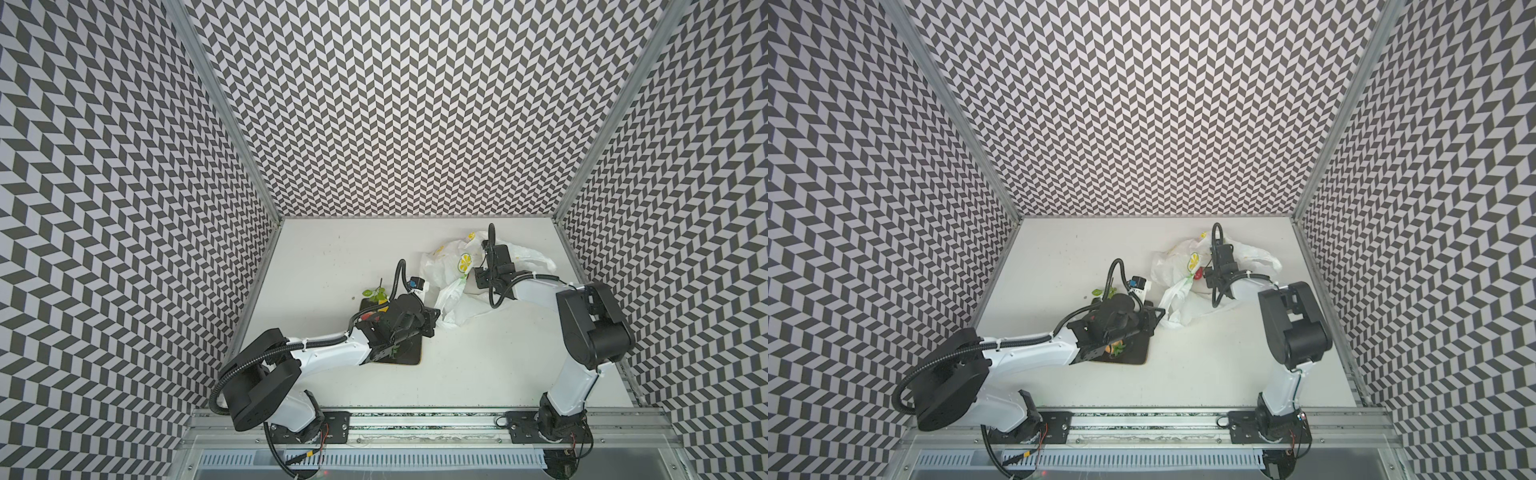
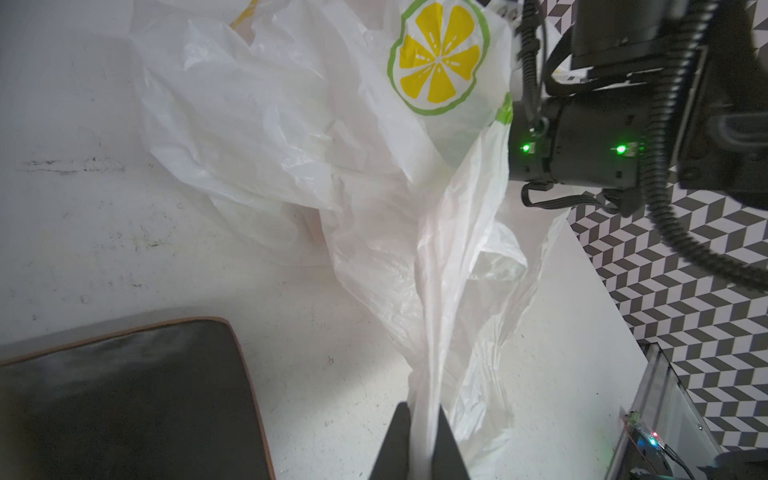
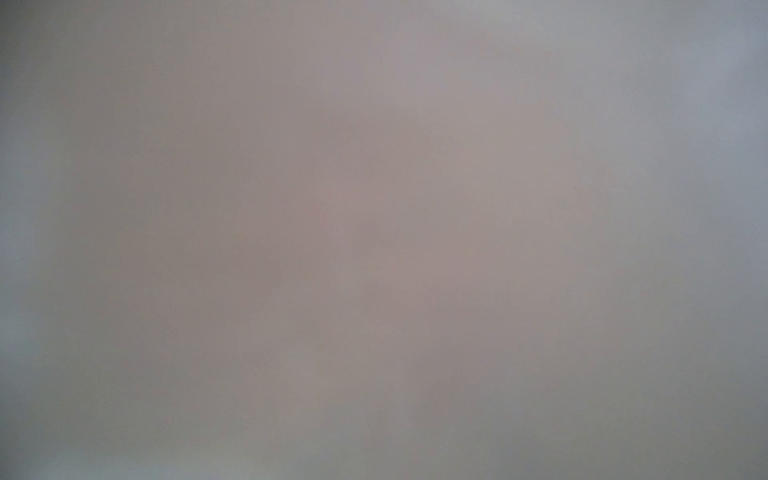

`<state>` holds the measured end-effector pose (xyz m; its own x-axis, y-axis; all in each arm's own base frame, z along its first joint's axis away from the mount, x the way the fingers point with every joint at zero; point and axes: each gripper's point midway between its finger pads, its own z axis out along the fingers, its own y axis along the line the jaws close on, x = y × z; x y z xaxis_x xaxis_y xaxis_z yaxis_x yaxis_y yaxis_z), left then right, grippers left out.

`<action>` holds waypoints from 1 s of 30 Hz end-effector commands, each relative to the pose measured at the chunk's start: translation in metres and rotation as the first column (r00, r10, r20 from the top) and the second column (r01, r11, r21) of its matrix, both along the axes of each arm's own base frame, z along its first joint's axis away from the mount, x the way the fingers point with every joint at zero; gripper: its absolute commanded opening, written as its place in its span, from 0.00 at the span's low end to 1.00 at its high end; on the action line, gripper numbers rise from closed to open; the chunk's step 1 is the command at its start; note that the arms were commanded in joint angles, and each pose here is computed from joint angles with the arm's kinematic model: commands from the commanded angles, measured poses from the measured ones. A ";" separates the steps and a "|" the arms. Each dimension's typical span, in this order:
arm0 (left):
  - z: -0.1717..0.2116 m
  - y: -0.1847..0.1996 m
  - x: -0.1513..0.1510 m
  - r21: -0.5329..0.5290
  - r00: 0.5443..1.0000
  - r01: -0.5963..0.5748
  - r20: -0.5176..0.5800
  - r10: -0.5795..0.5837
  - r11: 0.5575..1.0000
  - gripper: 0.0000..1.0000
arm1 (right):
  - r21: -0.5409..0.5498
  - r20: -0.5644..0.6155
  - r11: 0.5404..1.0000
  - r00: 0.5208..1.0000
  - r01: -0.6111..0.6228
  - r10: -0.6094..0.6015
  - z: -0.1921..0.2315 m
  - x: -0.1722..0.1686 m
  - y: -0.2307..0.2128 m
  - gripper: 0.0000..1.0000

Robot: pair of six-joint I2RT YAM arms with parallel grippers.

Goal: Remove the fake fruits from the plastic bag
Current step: 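Hold the bag with the left gripper while the right gripper searches inside it, then close the right gripper on a pink peach inside the bag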

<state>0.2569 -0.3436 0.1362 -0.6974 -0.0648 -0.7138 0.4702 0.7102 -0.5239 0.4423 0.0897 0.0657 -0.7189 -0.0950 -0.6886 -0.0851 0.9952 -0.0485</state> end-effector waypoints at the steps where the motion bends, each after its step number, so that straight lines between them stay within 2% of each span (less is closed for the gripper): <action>1: 0.011 -0.007 0.006 -0.021 1.000 0.004 0.026 -0.004 1.000 0.12 | 0.188 0.048 0.981 0.998 -0.040 0.031 0.030 -0.011 0.021 0.47; 7: 0.008 -0.006 0.006 -0.020 1.000 0.004 0.023 -0.003 1.000 0.12 | 0.336 -0.005 0.942 1.000 0.024 -0.024 0.038 -0.034 0.027 0.48; 11: 0.008 -0.006 0.007 -0.025 1.000 0.000 0.022 0.001 1.000 0.09 | 0.525 -0.033 0.850 0.999 0.031 -0.016 0.048 -0.044 0.050 0.49; 13: 0.007 -0.005 0.009 -0.024 1.000 -0.006 0.019 0.006 1.000 0.09 | 0.606 -0.030 0.795 1.000 0.017 0.002 0.053 -0.046 0.062 0.54; 16: 0.006 -0.004 0.010 -0.025 1.000 -0.014 0.011 0.014 1.000 0.08 | 0.640 -0.045 0.768 0.999 0.018 0.014 0.048 -0.044 0.071 0.62; 20: 0.005 -0.003 0.011 -0.026 1.000 -0.019 0.005 0.019 0.999 0.08 | 0.632 -0.066 0.775 0.996 -0.008 0.065 0.035 -0.040 0.089 0.64; 22: 0.004 -0.004 0.011 -0.023 1.000 -0.017 0.004 0.017 1.000 0.07 | 0.609 -0.070 0.792 0.993 -0.032 0.095 0.030 -0.041 0.099 0.68; 26: 0.005 -0.004 0.012 -0.022 1.000 -0.022 0.005 0.022 1.000 0.07 | 0.530 -0.081 0.847 0.993 -0.026 0.081 0.015 -0.040 0.101 0.72; 30: 0.005 -0.005 0.014 -0.022 1.000 -0.021 0.007 0.021 1.000 0.07 | 0.493 -0.092 0.869 0.992 -0.035 0.092 0.004 -0.033 0.108 0.73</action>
<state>0.2628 -0.3409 0.1267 -0.7065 -0.0668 -0.7045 0.4509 0.7247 -0.5210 0.3933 0.1942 0.0660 -0.8245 0.2038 -0.5278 -0.1029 0.8633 0.4941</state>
